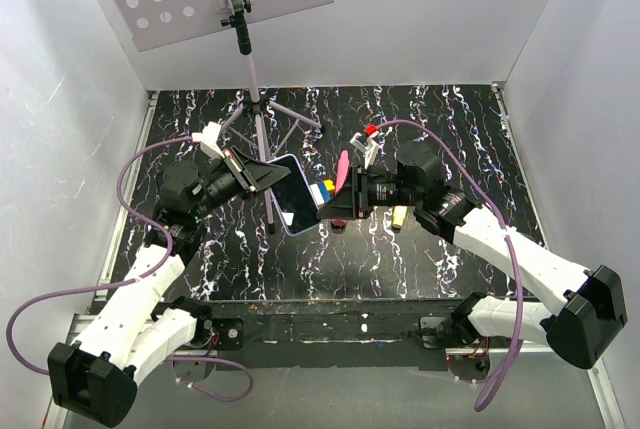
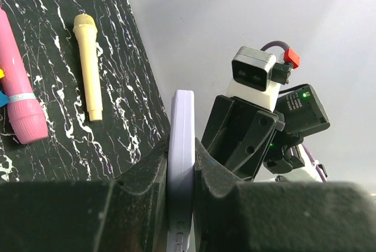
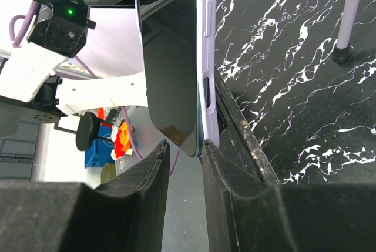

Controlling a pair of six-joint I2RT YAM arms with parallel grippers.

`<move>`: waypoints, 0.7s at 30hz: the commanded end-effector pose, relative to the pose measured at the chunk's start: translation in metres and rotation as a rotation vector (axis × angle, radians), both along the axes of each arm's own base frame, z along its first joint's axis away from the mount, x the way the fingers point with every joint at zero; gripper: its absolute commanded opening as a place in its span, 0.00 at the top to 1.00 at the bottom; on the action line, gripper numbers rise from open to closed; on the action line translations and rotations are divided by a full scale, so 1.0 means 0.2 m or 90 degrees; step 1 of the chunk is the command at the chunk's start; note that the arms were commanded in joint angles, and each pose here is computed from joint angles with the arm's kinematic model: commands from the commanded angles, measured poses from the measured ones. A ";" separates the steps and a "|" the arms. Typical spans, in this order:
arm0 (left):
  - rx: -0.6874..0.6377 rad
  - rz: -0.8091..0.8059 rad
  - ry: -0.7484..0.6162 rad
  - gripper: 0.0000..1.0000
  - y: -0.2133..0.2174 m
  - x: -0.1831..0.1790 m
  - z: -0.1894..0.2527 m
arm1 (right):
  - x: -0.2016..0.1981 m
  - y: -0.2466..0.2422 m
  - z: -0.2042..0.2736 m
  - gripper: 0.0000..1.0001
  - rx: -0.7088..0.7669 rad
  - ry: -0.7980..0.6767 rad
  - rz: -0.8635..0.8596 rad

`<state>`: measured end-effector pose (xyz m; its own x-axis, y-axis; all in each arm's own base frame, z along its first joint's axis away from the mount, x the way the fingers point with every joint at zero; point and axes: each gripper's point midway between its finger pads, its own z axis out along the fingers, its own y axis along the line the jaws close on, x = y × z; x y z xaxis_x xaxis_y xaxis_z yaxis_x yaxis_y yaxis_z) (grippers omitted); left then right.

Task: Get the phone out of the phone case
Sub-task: Remove the phone case from the phone.

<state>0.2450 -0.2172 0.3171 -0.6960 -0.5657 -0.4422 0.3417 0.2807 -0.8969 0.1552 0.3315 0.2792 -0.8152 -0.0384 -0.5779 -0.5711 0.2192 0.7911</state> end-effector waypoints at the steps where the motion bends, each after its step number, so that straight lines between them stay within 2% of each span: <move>1: -0.049 -0.020 -0.039 1.00 -0.02 -0.03 0.14 | -0.02 0.03 0.06 0.65 0.034 -0.015 0.024; 11: -0.122 -0.047 -0.012 1.00 -0.04 -0.04 0.16 | -0.03 0.09 0.05 0.66 0.070 0.027 0.050; 21: -0.135 -0.056 -0.008 1.00 -0.04 -0.06 0.16 | 0.04 0.19 0.06 0.63 0.115 0.109 0.051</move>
